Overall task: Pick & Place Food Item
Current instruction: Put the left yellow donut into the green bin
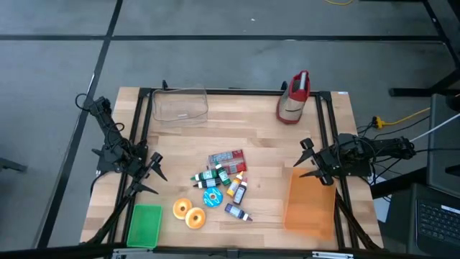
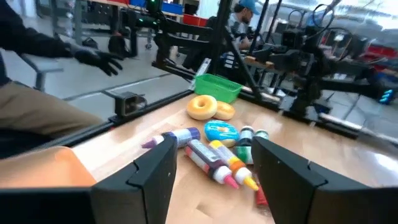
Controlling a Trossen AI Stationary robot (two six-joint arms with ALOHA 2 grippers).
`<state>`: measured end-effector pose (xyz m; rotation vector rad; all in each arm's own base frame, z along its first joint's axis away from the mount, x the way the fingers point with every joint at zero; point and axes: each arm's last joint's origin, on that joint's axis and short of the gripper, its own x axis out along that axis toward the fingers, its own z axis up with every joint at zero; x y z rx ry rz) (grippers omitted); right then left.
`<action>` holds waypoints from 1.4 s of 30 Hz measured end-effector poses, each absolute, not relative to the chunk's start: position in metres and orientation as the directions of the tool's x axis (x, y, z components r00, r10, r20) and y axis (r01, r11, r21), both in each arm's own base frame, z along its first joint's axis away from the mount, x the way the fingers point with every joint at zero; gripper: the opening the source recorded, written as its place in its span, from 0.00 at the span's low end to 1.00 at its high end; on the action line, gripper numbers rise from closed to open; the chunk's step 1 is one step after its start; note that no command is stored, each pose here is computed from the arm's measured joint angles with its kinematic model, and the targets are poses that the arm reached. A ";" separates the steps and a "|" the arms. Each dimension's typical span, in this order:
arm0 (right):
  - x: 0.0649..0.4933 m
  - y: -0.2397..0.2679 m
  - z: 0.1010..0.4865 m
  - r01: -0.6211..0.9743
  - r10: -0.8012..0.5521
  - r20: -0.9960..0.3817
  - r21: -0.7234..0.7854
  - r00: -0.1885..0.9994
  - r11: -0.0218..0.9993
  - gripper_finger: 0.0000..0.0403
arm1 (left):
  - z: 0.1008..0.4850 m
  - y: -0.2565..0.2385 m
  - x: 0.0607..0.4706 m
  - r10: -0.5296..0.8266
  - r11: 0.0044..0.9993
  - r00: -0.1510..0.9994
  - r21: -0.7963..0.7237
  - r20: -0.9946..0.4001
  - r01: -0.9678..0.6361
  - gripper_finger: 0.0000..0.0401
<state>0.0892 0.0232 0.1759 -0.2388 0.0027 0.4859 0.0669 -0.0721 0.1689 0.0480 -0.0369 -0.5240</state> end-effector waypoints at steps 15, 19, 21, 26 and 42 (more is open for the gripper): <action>0.088 0.025 0.189 -0.495 0.512 0.073 -0.172 0.856 0.852 0.52 | 0.169 -0.072 0.067 -0.501 0.865 0.865 0.055 0.023 0.499 0.63; 0.088 0.025 0.192 -0.480 0.512 0.103 -0.231 0.853 0.846 0.52 | 0.171 -0.072 0.067 -0.500 0.865 0.865 0.061 0.041 0.497 0.63; 0.088 0.025 0.193 -0.471 0.511 0.110 -0.264 0.852 0.842 0.52 | 0.174 -0.072 0.067 -0.498 0.867 0.864 0.035 0.068 0.497 0.63; 0.088 0.023 0.195 -0.421 0.469 0.129 -0.283 0.874 0.862 0.52 | 0.178 -0.071 0.067 -0.495 0.864 0.861 -0.040 0.115 0.502 0.63; 0.090 0.019 0.195 -0.278 0.323 0.137 -0.271 0.936 0.921 0.52 | 0.193 -0.066 0.066 -0.369 0.891 0.896 -0.180 0.249 0.417 0.63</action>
